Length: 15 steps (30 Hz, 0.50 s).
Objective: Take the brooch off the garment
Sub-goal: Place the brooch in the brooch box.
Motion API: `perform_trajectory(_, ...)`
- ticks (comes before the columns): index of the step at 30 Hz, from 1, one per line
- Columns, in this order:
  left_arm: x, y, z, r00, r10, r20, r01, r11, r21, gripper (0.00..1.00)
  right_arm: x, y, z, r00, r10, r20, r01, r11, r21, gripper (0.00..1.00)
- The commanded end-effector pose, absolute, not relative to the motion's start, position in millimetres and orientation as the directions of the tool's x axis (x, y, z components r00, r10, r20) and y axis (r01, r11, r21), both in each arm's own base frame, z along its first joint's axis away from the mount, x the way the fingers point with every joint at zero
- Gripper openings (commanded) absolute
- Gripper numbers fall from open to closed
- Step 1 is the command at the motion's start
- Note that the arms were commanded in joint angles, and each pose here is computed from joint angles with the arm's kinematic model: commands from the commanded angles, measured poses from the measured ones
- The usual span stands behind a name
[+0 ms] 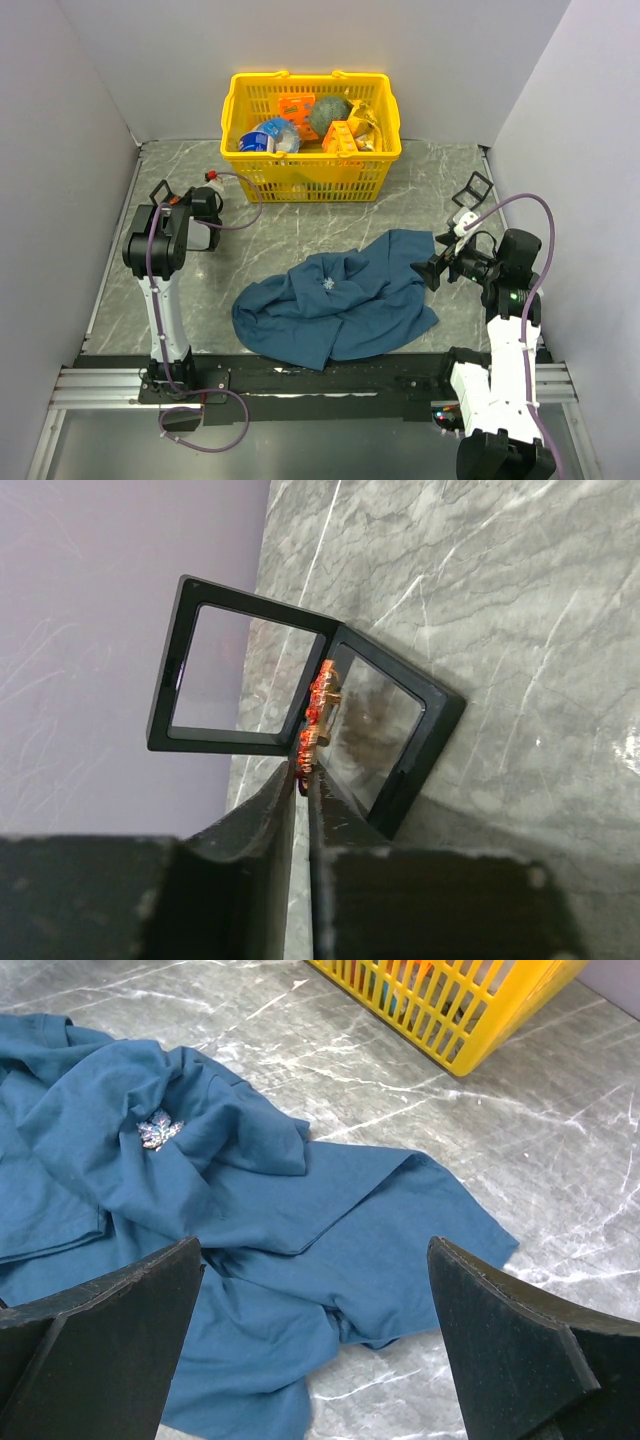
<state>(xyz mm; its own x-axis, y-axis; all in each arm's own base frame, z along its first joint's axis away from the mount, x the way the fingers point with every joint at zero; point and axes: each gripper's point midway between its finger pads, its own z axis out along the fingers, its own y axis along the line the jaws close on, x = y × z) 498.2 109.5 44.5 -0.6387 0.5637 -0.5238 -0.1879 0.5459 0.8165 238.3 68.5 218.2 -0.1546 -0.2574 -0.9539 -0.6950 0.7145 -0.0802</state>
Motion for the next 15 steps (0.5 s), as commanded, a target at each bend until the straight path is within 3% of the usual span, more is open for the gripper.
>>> perform_trajectory(1,505.9,112.8,55.3,-0.622,0.537,-0.57,-0.243,0.56,0.792,0.21,237.9,70.0,222.7,-0.118,-0.257,-0.959,-0.701,0.705,-0.103,1.0)
perform_trajectory(4,505.5,112.8,57.2,-0.618,0.536,-0.576,-0.25,0.561,0.789,0.25,237.9,70.0,222.5,-0.116,-0.257,-0.959,-0.702,0.704,-0.104,1.0)
perform_trajectory(15,505.2,110.5,64.5,-0.599,0.528,-0.602,-0.266,0.578,0.772,0.26,237.6,70.4,221.4,-0.118,-0.255,-0.96,-0.705,0.702,-0.1,1.0)
